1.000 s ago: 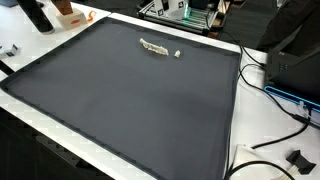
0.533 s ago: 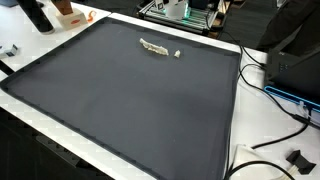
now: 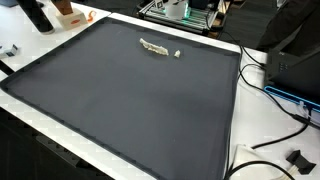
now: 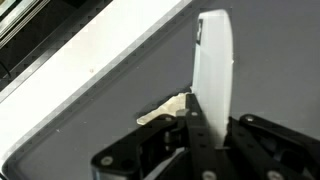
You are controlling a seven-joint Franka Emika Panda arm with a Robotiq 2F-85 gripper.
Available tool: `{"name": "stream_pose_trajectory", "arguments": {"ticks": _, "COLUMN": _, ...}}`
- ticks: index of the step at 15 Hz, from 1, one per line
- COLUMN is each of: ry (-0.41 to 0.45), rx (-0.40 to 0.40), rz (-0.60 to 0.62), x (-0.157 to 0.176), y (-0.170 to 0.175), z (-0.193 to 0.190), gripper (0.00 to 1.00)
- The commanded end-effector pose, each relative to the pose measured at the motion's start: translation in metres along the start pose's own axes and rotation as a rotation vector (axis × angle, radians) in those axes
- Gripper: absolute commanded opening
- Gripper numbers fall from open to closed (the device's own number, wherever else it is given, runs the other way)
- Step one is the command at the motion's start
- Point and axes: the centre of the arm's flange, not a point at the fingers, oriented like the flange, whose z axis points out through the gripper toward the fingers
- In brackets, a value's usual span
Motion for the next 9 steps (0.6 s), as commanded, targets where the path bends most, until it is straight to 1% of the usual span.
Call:
{"name": "stream_pose_trajectory", "arguments": {"ticks": 1, "ry": 0.0, "rx": 0.0, "rz": 0.0, "x": 0.0, "y": 0.0, "z": 0.0, "gripper": 0.04}}
{"name": "stream_pose_trajectory", "arguments": {"ticks": 2, "ry": 0.0, "rx": 0.0, "rz": 0.0, "x": 0.0, "y": 0.0, "z": 0.0, "gripper": 0.04}}
{"name": "stream_pose_trajectory", "arguments": {"ticks": 3, "ry": 0.0, "rx": 0.0, "rz": 0.0, "x": 0.0, "y": 0.0, "z": 0.0, "gripper": 0.01}}
{"name": "stream_pose_trajectory", "arguments": {"ticks": 4, "ry": 0.018, "rx": -0.027, "rz": 0.012, "x": 0.003, "y": -0.002, "z": 0.003, "gripper": 0.01}}
{"name": "stream_pose_trajectory", "arguments": {"ticks": 7, "ry": 0.118, "rx": -0.142, "rz": 0.086, "x": 0.019, "y": -0.006, "z": 0.012, "gripper": 0.01}}
{"name": "stream_pose_trajectory", "arguments": {"ticks": 9, "ry": 0.189, "rx": -0.237, "rz": 0.114, "x": 0.028, "y": -0.009, "z": 0.019, "gripper": 0.01}}
